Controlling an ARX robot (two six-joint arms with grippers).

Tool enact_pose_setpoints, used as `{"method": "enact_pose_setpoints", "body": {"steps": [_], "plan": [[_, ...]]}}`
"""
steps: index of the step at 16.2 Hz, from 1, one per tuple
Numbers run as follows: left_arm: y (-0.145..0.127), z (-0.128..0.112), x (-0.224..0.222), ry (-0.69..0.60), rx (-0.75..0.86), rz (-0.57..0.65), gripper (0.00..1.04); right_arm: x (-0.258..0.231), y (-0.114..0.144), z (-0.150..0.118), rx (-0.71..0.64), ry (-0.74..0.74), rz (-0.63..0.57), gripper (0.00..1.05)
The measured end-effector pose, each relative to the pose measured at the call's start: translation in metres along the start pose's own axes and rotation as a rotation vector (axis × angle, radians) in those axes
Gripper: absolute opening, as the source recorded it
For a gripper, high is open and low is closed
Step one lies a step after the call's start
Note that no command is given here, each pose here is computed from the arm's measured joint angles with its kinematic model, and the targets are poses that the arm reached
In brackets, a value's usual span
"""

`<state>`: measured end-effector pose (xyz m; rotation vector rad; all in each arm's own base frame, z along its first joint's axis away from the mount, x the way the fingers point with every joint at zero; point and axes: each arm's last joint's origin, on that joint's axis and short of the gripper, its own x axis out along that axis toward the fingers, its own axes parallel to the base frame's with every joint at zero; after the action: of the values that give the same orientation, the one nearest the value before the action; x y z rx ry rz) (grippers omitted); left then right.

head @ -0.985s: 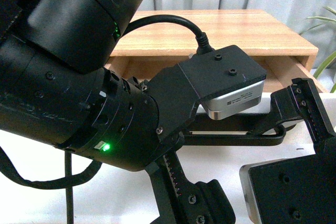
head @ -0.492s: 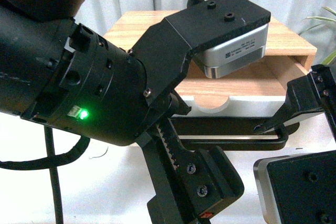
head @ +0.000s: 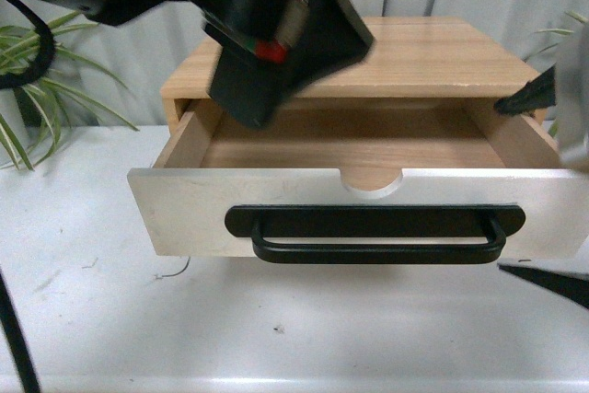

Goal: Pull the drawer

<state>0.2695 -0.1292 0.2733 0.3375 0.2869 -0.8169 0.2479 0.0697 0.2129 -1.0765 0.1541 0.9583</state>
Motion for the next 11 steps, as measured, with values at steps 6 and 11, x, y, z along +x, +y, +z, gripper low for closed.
{"method": "enact_pose_setpoints", "body": {"steps": [6,11], "plan": [[0.056,-0.011,-0.055,-0.035,-0.285,0.469,0.98,-0.030,-0.038,-0.013,0.405,-0.089,-0.330,0.98],[0.080,-0.040,-0.126,-0.163,-0.463,0.913,0.93,-0.073,-0.046,-0.025,1.045,-0.110,-0.674,0.98]]}}
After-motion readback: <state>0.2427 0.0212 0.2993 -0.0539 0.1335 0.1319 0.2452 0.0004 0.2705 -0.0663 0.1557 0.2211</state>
